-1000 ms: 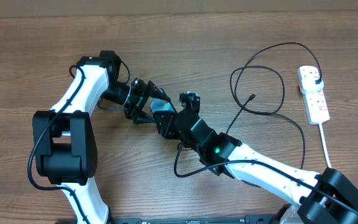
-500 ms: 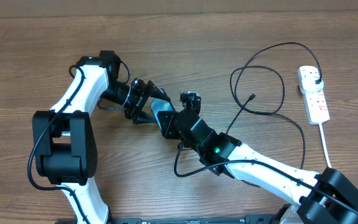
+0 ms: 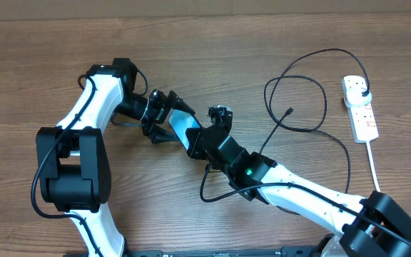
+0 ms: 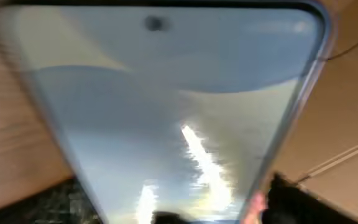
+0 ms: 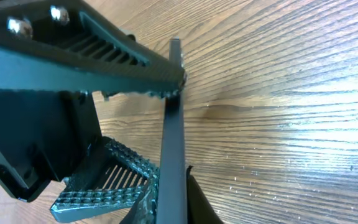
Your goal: Plug charger to phone and switch on socket
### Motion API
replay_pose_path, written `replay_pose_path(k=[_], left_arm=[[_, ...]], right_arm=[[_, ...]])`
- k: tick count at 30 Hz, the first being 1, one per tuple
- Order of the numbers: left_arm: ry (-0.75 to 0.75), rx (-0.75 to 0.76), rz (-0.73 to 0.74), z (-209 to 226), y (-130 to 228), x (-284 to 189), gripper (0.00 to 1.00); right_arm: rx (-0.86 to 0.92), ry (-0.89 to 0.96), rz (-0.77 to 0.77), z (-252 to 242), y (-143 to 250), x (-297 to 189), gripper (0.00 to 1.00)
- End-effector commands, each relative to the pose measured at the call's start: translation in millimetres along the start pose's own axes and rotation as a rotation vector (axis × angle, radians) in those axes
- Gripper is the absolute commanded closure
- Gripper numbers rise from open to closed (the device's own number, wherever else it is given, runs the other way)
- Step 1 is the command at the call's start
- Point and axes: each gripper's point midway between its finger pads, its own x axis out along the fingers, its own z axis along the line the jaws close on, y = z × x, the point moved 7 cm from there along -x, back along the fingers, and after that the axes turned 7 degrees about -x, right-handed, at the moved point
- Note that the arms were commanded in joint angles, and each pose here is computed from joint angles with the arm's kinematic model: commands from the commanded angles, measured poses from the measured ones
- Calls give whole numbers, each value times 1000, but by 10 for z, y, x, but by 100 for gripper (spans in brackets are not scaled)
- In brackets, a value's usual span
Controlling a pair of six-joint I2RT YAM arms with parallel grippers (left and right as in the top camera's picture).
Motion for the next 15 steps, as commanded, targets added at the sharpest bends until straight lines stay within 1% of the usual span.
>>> replay_pose_path(k=[1,6,10,15], left_arm=[[29,88,10,-84,4,-15,0],[40,217,5,-108,24,-124,0],[33,356,18,-186,176,-326,0],[33,569,32,-326,542,-617,1]], right_arm=[[-1,-31,-6,76,-62,-18,96],[29,-2,-10,-59,-205,-63,96],[85,23,-13,-241,-441,-238,96],[300,81,-6,-576,-715,-583,96]])
